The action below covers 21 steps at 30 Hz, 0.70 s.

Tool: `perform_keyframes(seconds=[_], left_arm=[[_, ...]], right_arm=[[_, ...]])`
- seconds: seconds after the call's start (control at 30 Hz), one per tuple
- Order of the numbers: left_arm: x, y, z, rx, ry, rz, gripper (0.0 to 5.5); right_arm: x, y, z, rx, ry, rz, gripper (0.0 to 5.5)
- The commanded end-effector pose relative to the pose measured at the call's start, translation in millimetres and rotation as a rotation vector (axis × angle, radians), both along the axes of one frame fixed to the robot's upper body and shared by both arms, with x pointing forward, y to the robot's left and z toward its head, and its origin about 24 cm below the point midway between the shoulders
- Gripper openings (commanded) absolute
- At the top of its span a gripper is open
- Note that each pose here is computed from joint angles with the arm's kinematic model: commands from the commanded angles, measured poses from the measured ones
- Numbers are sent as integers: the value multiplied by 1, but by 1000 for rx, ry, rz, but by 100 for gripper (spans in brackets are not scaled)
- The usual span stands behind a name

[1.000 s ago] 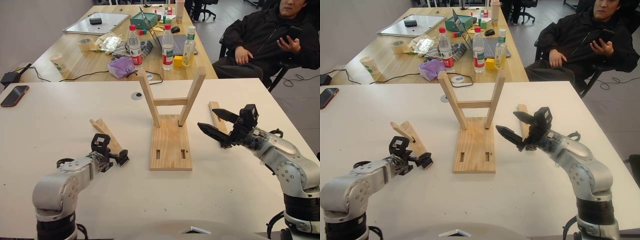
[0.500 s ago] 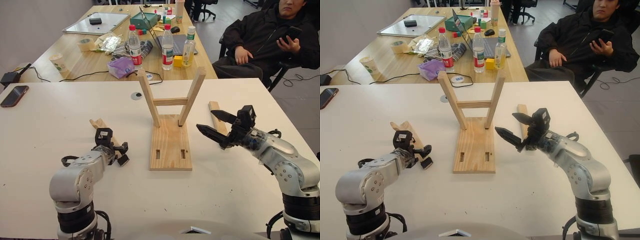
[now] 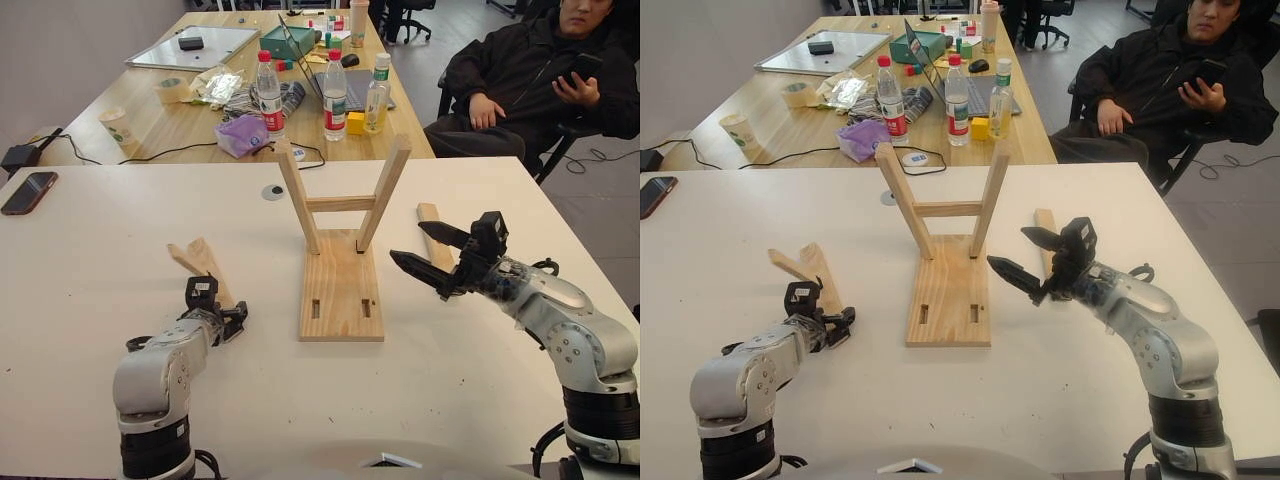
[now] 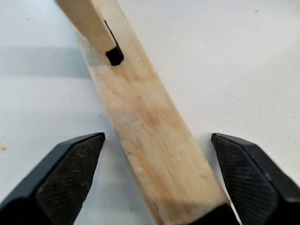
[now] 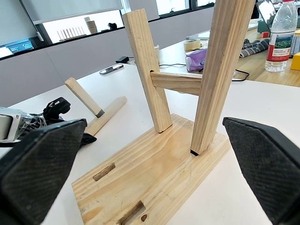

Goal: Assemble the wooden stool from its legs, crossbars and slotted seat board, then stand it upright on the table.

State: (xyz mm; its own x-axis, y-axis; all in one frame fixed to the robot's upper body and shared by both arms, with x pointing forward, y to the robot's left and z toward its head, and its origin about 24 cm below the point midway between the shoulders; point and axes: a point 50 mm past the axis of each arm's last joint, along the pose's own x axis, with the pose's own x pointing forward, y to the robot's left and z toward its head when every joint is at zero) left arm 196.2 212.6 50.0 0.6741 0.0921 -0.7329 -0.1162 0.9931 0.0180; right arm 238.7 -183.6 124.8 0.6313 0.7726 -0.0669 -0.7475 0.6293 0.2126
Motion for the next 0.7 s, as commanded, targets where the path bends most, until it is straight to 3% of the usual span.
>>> perform_keyframes(seconds=[0.03,0.37,0.57,0.7], left_arm=[[-19,16,-7,19,128,22,420],[-15,19,-5,-27,108,10,277],[31,32,31,-25,-222,77,202],[57,51,77,-58,-532,119,201]], right_arm=[[-1,-2,2,-12,-21,-23,540],[5,-2,12,71,-59,-77,540],[17,-5,27,156,-80,-91,540],[22,-3,43,238,-74,-26,540]])
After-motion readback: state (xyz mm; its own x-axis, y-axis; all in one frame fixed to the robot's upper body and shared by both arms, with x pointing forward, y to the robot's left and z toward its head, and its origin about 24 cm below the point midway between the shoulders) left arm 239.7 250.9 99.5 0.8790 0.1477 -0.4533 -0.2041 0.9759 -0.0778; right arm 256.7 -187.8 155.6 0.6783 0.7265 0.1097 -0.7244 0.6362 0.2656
